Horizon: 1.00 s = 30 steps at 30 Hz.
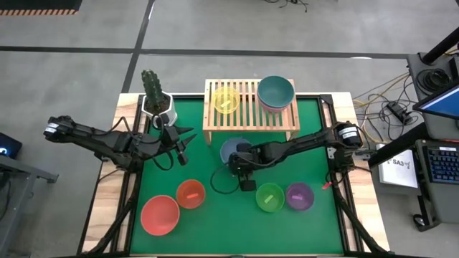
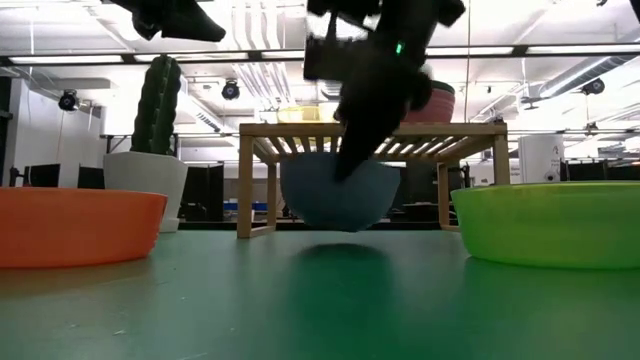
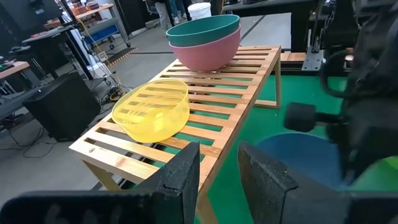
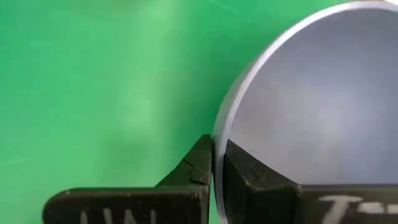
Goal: Place and stack bowls onto a shelf
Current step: Stack the light blue bowl on top of the dark green bowl on the shelf
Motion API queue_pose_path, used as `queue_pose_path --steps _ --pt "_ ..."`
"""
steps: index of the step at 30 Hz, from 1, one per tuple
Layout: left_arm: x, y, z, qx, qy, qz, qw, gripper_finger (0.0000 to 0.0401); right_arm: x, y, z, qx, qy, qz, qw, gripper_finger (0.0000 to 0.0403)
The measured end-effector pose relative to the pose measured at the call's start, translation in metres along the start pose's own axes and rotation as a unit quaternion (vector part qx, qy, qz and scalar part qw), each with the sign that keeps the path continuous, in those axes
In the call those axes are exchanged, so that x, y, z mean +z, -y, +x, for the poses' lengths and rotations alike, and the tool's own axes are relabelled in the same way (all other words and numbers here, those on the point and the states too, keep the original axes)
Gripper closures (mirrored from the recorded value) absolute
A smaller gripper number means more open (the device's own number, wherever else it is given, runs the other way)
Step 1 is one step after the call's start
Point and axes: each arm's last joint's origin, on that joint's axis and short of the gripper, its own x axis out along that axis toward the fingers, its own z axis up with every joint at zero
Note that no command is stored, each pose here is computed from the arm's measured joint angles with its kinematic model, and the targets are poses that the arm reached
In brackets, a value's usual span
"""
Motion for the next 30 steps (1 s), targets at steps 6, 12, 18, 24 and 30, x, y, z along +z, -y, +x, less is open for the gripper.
queue_pose_path --steps 6,12,18,24,30 --pt "0.0 0.0 0.0 0.0 -0.001 0.001 1.0 0.0308 0.016 -0.013 -0.052 0.102 0.051 -0.032 0.993 0.0394" --pt "0.0 0.001 0.001 0.0 0.0 0.002 1.0 0.0308 0.025 -0.013 -0.124 0.075 0.127 -0.057 0.987 0.0394" --pt "0.0 0.001 0.001 0.0 0.0 0.002 1.0 0.0308 0.015 0.005 -0.181 -0.085 0.138 -0.041 0.986 0.0394" --pt "0.0 0.001 0.001 0.0 0.0 0.001 1.0 0.0308 0.002 0.034 -0.22 -0.181 0.122 -0.001 0.976 0.0394" --pt "0.0 0.001 0.001 0.0 0.0 0.001 1.0 0.0308 -0.005 0.067 -0.238 -0.226 0.092 0.036 0.969 0.0394"
